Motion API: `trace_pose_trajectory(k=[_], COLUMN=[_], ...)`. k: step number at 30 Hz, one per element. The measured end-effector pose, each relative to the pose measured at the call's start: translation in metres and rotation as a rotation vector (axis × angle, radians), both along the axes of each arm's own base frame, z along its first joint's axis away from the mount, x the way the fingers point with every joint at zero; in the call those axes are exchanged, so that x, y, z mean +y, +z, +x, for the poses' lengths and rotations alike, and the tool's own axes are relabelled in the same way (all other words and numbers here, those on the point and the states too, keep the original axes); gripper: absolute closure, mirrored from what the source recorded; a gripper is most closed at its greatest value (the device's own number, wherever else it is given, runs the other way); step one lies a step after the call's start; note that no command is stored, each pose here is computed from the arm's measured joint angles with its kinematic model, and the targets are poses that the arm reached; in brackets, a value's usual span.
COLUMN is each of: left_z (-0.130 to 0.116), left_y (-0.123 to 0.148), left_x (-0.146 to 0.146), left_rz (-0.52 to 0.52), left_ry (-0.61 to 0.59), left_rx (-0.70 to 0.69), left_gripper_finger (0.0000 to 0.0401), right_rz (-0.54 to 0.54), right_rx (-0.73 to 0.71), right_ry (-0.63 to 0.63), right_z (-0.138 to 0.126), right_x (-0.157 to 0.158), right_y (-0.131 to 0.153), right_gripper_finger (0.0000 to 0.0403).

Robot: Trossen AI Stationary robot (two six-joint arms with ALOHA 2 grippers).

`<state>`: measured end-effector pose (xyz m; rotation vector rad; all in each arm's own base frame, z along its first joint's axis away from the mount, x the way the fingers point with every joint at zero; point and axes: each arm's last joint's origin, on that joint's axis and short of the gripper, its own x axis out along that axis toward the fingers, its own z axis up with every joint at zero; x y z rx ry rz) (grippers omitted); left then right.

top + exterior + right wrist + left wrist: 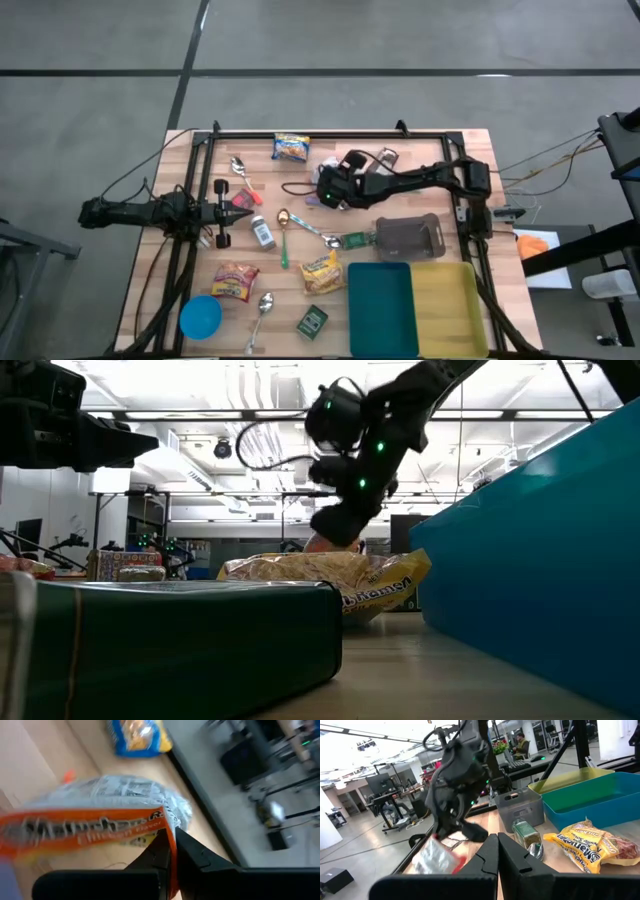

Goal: Pick & Place Food Item
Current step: Put the orange noodle pack into the yellow bin

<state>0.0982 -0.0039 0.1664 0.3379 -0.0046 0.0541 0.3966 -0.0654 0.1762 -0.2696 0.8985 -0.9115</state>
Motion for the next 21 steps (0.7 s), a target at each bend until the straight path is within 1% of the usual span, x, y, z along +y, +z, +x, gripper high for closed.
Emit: trace_pose_trajectory(k=[4,10,16,21], left_z=[0.0,0.0,0.0,0.0], left_y=[0.0,0.0,0.0,0.0], left_x=[0.0,0.0,0.0,0.0], left_rz=[0.0,0.0,0.0,0.0], left_ry=[0.0,0.0,0.0,0.0], left_rx=[-0.001,0.0,0.0,-0.001], left_gripper_finger=[0.0401,0.0401,0.0401,0.0401], right_rz=[-0.094,-0.154,-0.145,-0.072], right_rx=[-0.019,-0.055,-0.129,-0.211], right_ry=[-0.006,0.013,0.068,0.177], right_z=[-0.005,-0.019,-0.047,-0.079], right_x=[0.019,0.043,0.064,0.085], right_y=[0.016,0.035,0.06,0.084], right_gripper_finger=[0.0391,0.0391,0.0392,0.0392])
